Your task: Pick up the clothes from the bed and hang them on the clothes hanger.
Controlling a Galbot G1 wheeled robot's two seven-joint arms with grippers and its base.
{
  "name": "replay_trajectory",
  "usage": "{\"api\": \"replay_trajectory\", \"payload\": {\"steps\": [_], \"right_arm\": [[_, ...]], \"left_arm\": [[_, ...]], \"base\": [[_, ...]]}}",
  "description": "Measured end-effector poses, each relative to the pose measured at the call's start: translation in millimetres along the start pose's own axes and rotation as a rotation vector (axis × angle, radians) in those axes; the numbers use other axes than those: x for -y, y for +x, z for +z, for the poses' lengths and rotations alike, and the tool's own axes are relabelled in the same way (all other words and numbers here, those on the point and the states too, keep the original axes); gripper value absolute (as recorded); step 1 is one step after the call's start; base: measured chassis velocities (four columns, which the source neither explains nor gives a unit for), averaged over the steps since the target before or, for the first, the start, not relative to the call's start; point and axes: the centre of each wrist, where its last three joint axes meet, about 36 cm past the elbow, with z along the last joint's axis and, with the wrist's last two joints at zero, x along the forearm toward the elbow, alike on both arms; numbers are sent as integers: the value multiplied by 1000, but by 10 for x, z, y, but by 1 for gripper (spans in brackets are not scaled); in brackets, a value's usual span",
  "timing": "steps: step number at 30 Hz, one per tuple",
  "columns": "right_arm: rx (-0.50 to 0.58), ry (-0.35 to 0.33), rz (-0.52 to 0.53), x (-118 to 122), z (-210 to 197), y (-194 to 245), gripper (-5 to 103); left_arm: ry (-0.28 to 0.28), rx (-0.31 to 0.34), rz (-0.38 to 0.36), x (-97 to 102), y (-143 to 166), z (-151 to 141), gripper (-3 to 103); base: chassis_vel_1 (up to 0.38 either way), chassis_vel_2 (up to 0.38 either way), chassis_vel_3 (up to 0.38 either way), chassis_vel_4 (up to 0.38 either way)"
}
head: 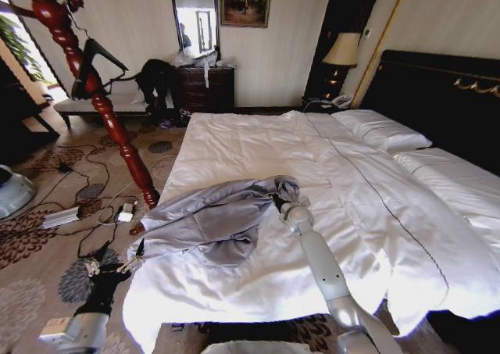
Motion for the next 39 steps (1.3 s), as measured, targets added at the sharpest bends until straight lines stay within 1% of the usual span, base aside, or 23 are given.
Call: {"api": "replay_trajectory", "payload": {"steps": [4,8,9,12,13,14,16,17,19,20,21,22,24,25,27,29,30,31,34,35,36,38,39], "right_arm": [[4,30,6,48,19,69,0],[6,117,7,99,37,227,0],[6,117,7,99,37,227,0],[7,212,21,212,87,435,0],[10,233,16,222,78,522,0],[10,233,16,222,78,522,0],[16,259,8,224,41,655,0],[24,291,6,215,-20,763,0],[38,384,23,231,-147,941,0],[38,384,23,231,-147,941,0],[46,435,37,256,-210,1019,0],[50,463,44,267,-246,1065,0],[80,560,56,280,-382,1252,0],[80,560,56,280,-382,1252,0],[108,619,55,251,-490,1404,0],[130,663,47,206,-590,1532,0],[130,663,47,206,-590,1532,0],[146,690,41,171,-651,1604,0],[196,772,10,9,-843,1838,0],[207,791,0,-35,-887,1889,0],[207,791,0,-35,-887,1889,0],[233,848,-30,-162,-994,2026,0],[250,888,-52,-255,-1060,2115,0]], "left_arm": [[1,-2,-2,3,12,-1,100],[3,2,-2,13,16,-12,100],[3,2,-2,13,16,-12,100],[11,3,-4,29,19,-3,100],[14,2,-4,36,21,5,100],[14,2,-4,36,21,5,100],[19,0,-4,47,24,18,100],[22,0,-3,54,24,25,100],[26,0,-3,62,22,37,100],[26,0,-3,62,22,37,100],[26,1,-3,65,21,41,100],[27,3,-3,66,21,42,100],[32,5,-8,73,31,46,100],[32,5,-8,73,31,46,100],[37,3,-10,75,48,51,100],[40,3,-9,78,56,57,100],[40,3,-9,78,56,57,100],[42,3,-8,81,59,62,100],[50,7,-6,110,53,65,100],[53,11,-4,119,47,59,100],[53,11,-4,119,47,59,100],[56,17,-2,136,36,42,100],[57,23,-1,144,28,26,100]], "base": [[0,0,0,0],[0,0,0,0],[0,0,0,0],[0,0,0,0],[0,0,0,0],[0,0,0,0],[0,0,0,0],[0,0,0,0],[0,0,0,0],[0,0,0,0],[0,0,0,0],[0,0,0,0],[0,0,0,0],[0,0,0,0],[0,0,0,0],[0,0,0,0],[0,0,0,0],[0,0,0,0],[0,0,0,0],[0,0,0,0],[0,0,0,0],[0,0,0,0],[0,0,0,0]]}}
